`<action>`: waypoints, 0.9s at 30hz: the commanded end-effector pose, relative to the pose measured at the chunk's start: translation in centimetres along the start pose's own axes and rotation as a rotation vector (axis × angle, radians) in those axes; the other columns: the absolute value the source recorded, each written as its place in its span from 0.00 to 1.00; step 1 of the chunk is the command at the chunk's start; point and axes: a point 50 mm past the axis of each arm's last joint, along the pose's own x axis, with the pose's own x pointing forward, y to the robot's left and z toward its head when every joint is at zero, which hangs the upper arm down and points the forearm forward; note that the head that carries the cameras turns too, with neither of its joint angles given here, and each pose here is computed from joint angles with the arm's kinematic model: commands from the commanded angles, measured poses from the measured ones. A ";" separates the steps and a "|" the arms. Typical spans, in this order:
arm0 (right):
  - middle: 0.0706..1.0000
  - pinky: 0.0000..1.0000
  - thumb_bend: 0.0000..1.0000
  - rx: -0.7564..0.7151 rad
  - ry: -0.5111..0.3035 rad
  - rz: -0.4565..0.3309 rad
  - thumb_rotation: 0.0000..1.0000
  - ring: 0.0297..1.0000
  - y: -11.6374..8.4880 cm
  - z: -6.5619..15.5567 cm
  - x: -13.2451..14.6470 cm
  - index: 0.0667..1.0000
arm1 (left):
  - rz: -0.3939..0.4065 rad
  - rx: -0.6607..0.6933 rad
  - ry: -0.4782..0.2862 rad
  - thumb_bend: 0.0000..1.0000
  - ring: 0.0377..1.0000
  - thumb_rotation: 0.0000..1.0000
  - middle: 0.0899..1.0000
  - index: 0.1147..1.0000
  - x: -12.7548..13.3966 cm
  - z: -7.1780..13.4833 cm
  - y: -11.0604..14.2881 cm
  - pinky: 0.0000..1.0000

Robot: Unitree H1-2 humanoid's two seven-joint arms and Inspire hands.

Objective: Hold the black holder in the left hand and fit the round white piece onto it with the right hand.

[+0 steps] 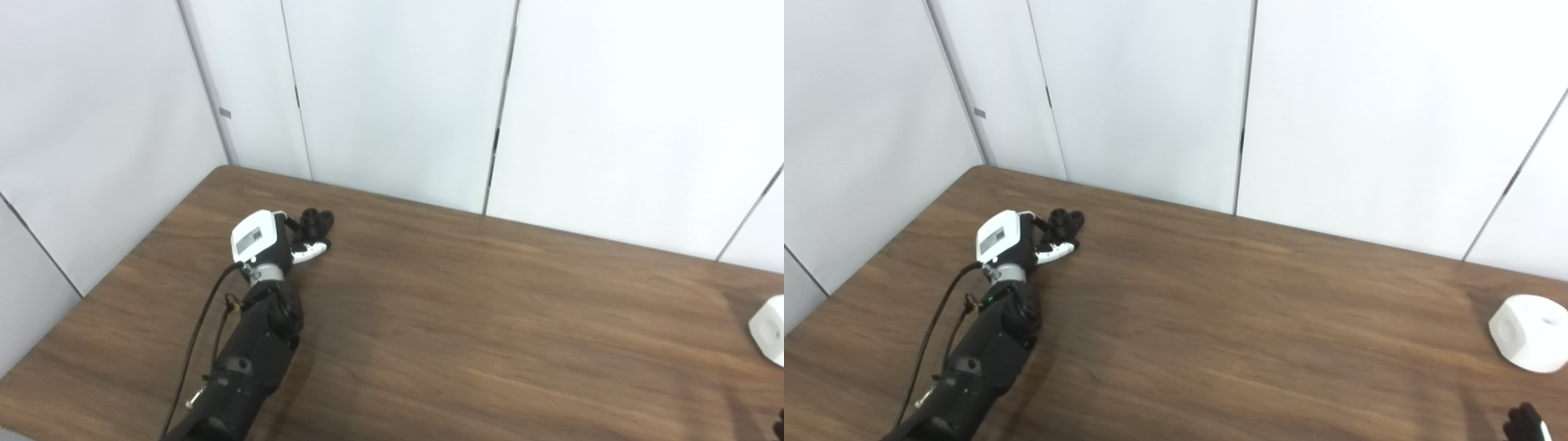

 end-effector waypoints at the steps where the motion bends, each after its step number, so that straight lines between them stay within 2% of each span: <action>1: 0.99 1.00 0.48 0.050 0.084 -0.018 1.00 1.00 1.0 -2.0 -1.9 0.99 | 0.024 0.016 -0.010 0.83 0.91 0.33 0.84 0.58 0.9 0.9 1.0 0.93; 5: 0.98 1.00 0.51 0.048 0.087 -0.018 1.00 1.00 1.0 -2.0 -1.9 0.99 | 0.033 0.027 -0.011 0.82 0.90 0.29 0.82 0.52 0.8 0.9 0.8 0.93; 11: 0.99 1.00 0.49 0.048 0.081 -0.013 1.00 1.00 0.9 -2.0 -1.9 0.99 | 0.044 0.032 -0.013 0.82 0.89 0.27 0.81 0.49 0.6 1.0 0.7 0.91; 12: 0.99 1.00 0.49 0.049 0.083 -0.012 1.00 1.00 0.9 -2.0 -1.9 0.99 | 0.046 0.023 -0.012 0.64 0.88 0.15 0.80 0.45 0.6 1.0 0.7 0.92; 13: 0.99 1.00 0.50 0.049 0.084 -0.011 1.00 1.00 0.9 -2.0 -1.9 0.99 | 0.047 0.017 -0.012 0.58 0.88 0.11 0.79 0.44 0.5 1.0 0.7 0.92; 15: 0.99 1.00 0.49 0.050 0.082 -0.009 1.00 1.00 0.9 -1.9 -1.9 1.00 | 0.060 0.007 -0.017 0.54 0.87 0.08 0.77 0.42 0.3 1.0 0.7 0.91; 19: 0.99 1.00 0.47 0.052 0.080 -0.009 1.00 1.00 0.8 -1.9 -1.8 1.00 | 0.077 -0.016 -0.025 0.52 0.86 0.06 0.76 0.42 0.1 1.0 0.6 0.89; 27: 0.98 1.00 0.48 0.041 0.081 -0.010 1.00 0.99 0.6 -2.0 -1.8 0.99 | 0.061 -0.027 -0.026 0.52 0.85 0.05 0.76 0.42 0.0 0.7 0.4 0.88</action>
